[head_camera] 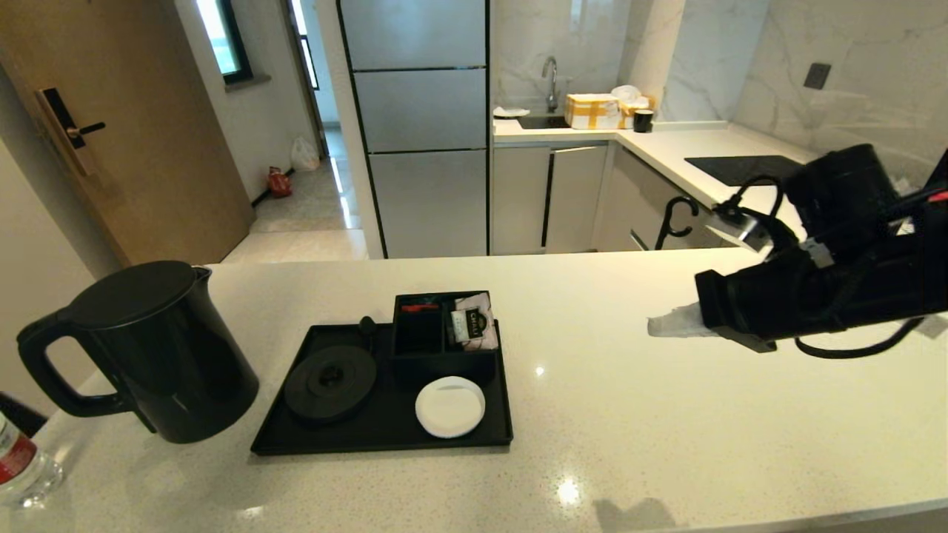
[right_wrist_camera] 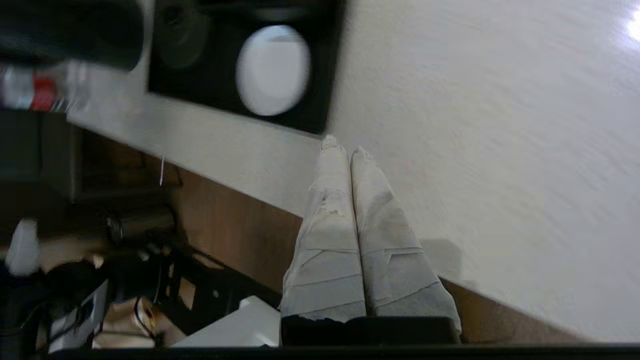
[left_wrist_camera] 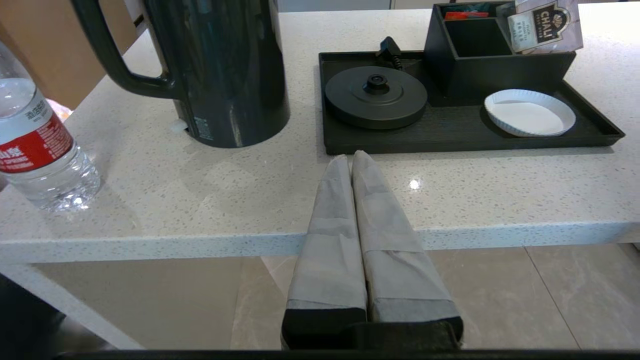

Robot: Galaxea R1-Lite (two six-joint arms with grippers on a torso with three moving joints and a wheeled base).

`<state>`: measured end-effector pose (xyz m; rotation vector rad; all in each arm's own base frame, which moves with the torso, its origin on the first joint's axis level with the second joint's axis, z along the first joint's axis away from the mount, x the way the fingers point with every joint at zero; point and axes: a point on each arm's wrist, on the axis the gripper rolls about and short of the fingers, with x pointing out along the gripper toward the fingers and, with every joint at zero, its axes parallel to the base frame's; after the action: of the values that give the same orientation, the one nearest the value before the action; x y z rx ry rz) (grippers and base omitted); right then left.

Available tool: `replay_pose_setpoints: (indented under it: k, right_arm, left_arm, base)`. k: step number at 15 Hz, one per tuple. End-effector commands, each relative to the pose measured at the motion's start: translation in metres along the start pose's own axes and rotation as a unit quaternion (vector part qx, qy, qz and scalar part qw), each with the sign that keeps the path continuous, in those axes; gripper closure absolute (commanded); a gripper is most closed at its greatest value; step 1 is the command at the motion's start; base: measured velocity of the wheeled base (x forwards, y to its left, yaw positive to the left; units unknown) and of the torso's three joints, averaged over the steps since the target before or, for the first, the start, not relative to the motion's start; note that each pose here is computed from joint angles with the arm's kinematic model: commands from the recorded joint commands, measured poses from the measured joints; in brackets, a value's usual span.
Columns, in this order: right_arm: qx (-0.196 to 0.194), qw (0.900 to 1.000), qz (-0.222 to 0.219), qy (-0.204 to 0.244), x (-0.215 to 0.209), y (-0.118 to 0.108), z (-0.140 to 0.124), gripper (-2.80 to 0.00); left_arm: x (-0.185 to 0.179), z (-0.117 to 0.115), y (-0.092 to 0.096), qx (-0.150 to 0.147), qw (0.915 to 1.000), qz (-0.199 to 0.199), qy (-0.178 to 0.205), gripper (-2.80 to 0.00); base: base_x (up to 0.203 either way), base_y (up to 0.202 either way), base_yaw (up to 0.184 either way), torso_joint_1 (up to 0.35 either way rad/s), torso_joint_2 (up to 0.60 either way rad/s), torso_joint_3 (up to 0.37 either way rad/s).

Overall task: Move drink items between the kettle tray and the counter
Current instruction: Pick up the tea bag

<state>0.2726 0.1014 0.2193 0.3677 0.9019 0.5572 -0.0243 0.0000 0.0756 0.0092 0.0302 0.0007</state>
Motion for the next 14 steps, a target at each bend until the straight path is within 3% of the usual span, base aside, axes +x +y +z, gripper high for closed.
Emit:
replay_pose_setpoints:
  k: [1, 5, 11, 12, 14]
  right_arm:
    - [-0.036, 0.999, 0.034, 0.018, 0.029, 0.029, 0.011, 0.0]
    - [-0.107, 0.991, 0.05, 0.067, 0.091, 0.069, 0.0, 0.0]
    - [-0.136, 0.987, 0.041, 0.075, 0.148, 0.068, -0.007, 0.0]
    - [-0.136, 0.987, 0.035, 0.073, 0.153, 0.067, -0.006, -2.8]
    - [-0.141, 0.988, 0.018, 0.059, 0.161, 0.067, -0.005, -2.8]
  left_arm:
    - [0.0, 0.0, 0.0, 0.0, 1.0, 0.0, -0.001, 0.0]
    - [0.0, 0.0, 0.0, 0.0, 1.0, 0.0, -0.001, 0.0]
    - [0.0, 0.0, 0.0, 0.0, 1.0, 0.0, -0.001, 0.0]
    - [0.0, 0.0, 0.0, 0.0, 1.0, 0.0, -0.001, 0.0]
    - [0.0, 0.0, 0.0, 0.0, 1.0, 0.0, -0.001, 0.0]
  base:
    - [0.0, 0.0, 0.0, 0.0, 0.0, 0.0]
    - [0.0, 0.0, 0.0, 0.0, 0.0, 0.0]
    - [0.0, 0.0, 0.0, 0.0, 0.0, 0.0]
    - [0.0, 0.0, 0.0, 0.0, 0.0, 0.0]
    - [0.0, 0.0, 0.0, 0.0, 0.0, 0.0]
